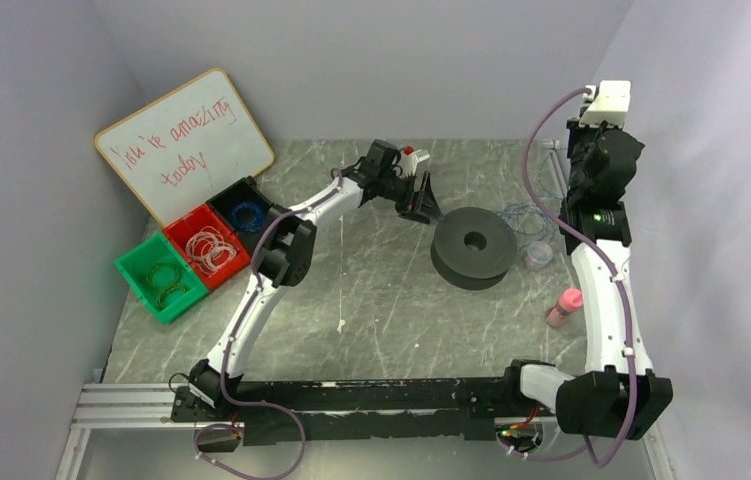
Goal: Wrap the cables
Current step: Pick up the cable reel from the center of the board.
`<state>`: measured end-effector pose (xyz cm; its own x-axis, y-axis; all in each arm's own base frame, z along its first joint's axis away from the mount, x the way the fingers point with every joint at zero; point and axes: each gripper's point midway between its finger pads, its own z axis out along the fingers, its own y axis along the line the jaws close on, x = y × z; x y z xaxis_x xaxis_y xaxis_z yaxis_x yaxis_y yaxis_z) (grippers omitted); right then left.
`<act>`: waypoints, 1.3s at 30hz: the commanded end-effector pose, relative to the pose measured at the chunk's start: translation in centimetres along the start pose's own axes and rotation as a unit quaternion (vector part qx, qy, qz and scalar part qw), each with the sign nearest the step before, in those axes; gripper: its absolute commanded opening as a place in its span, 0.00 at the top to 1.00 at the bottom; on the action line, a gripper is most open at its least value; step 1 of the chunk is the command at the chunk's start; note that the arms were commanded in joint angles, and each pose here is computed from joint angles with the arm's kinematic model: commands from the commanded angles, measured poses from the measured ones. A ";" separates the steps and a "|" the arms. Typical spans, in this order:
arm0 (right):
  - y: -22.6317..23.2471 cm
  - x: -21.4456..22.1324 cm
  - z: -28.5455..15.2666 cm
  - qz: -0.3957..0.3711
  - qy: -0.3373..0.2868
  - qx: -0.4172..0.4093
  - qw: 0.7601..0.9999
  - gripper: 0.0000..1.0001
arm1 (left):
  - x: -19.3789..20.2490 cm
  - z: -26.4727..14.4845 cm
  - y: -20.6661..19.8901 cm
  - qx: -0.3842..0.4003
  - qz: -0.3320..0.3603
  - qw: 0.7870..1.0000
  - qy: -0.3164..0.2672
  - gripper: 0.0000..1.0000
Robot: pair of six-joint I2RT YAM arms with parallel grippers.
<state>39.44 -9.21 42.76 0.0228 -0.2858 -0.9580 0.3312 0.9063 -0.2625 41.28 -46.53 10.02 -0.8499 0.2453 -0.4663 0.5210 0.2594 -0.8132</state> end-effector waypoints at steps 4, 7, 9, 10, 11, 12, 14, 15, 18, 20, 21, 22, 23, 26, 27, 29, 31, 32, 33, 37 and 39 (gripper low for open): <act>-1.2 -0.7 -1.0 0.006 -0.026 0.026 0.999 1.00 | -0.4 2.0 -3.4 0.086 0.002 0.996 0.007 0.19; -0.7 -0.4 -1.3 0.014 -0.026 0.015 0.999 1.00 | 0.1 2.7 -3.6 0.091 0.003 0.996 0.015 0.26; -0.3 0.0 -1.4 0.017 -0.024 0.007 1.000 1.00 | 0.4 3.1 -3.7 0.099 0.002 0.995 0.019 0.29; -0.2 0.2 -1.4 0.018 -0.022 0.005 1.000 1.00 | 0.6 3.3 -3.9 0.103 0.002 0.994 0.021 0.30; -0.2 0.3 -1.5 0.017 -0.021 0.004 1.000 1.00 | 0.6 3.5 -4.0 0.106 0.002 0.994 0.022 0.30; -0.1 0.4 -1.5 0.017 -0.022 0.003 1.000 1.00 | 0.8 3.7 -4.2 0.108 0.002 0.994 0.024 0.30; -0.1 0.7 -1.7 0.015 -0.020 0.004 1.000 1.00 | 0.9 4.1 -4.4 0.112 0.004 0.993 0.026 0.36; -0.2 0.6 -1.8 0.015 -0.022 0.005 1.000 1.00 | 1.2 4.4 -4.6 0.115 0.005 0.993 0.029 0.41; -0.2 0.6 -2.0 0.015 -0.026 0.004 1.000 1.00 | 1.5 4.8 -5.1 0.121 0.007 0.992 0.034 0.64; -0.2 0.5 -2.1 0.015 -0.029 0.002 0.999 1.00 | 1.4 4.6 -5.4 0.119 0.010 0.992 0.034 0.86; -0.1 0.5 -2.2 0.016 -0.029 0.002 0.999 1.00 | 1.1 4.3 -5.7 0.116 0.015 0.993 0.031 0.94; -0.1 0.5 -2.2 0.016 -0.029 0.001 0.999 1.00 | 0.8 4.0 -5.9 0.111 0.026 0.993 0.028 0.97; -0.1 0.5 -2.2 0.015 -0.029 0.001 0.999 1.00 | 0.4 3.5 -6.4 0.106 0.034 0.994 0.024 0.97; 0.0 0.2 -2.1 0.011 -0.028 -0.007 1.000 1.00 | -1.4 0.5 -8.5 0.088 0.079 0.993 0.006 0.97; 0.1 0.0 -2.1 0.009 -0.027 -0.011 1.000 1.00 | -2.0 -0.9 -9.4 0.076 0.103 0.992 -0.001 0.98; 0.4 -0.3 -2.1 0.004 -0.020 -0.026 0.999 1.00 | -3.0 -4.2 -11.4 0.044 0.155 0.987 -0.013 0.97; 0.7 -0.6 -2.3 0.004 -0.012 -0.040 0.999 1.00 | -3.1 -8.1 -14.3 0.005 0.204 0.979 -0.017 0.98; 0.9 -0.7 -2.5 0.005 -0.008 -0.047 0.999 1.00 | -2.8 -9.5 -14.9 -0.017 0.234 0.972 -0.015 0.97; 1.2 -0.7 -2.6 0.007 -0.002 -0.056 0.998 1.00 | -2.4 -11.0 -15.8 -0.042 0.264 0.964 -0.012 0.97; 2.7 -0.7 -3.5 0.028 0.008 -0.101 0.994 1.00 | -0.1 -15.7 -17.4 -0.127 0.355 0.926 -0.007 0.98; 4.0 -1.0 -4.1 0.038 0.006 -0.140 0.989 1.00 | 1.5 -17.5 -17.5 -0.171 0.390 0.905 0.008 0.97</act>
<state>37.80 -6.57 40.99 -0.0062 -0.2586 -0.9660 0.1825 0.9495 -0.2554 35.63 -38.52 27.17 -0.5046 0.3411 -0.7931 0.8594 0.2865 -0.4236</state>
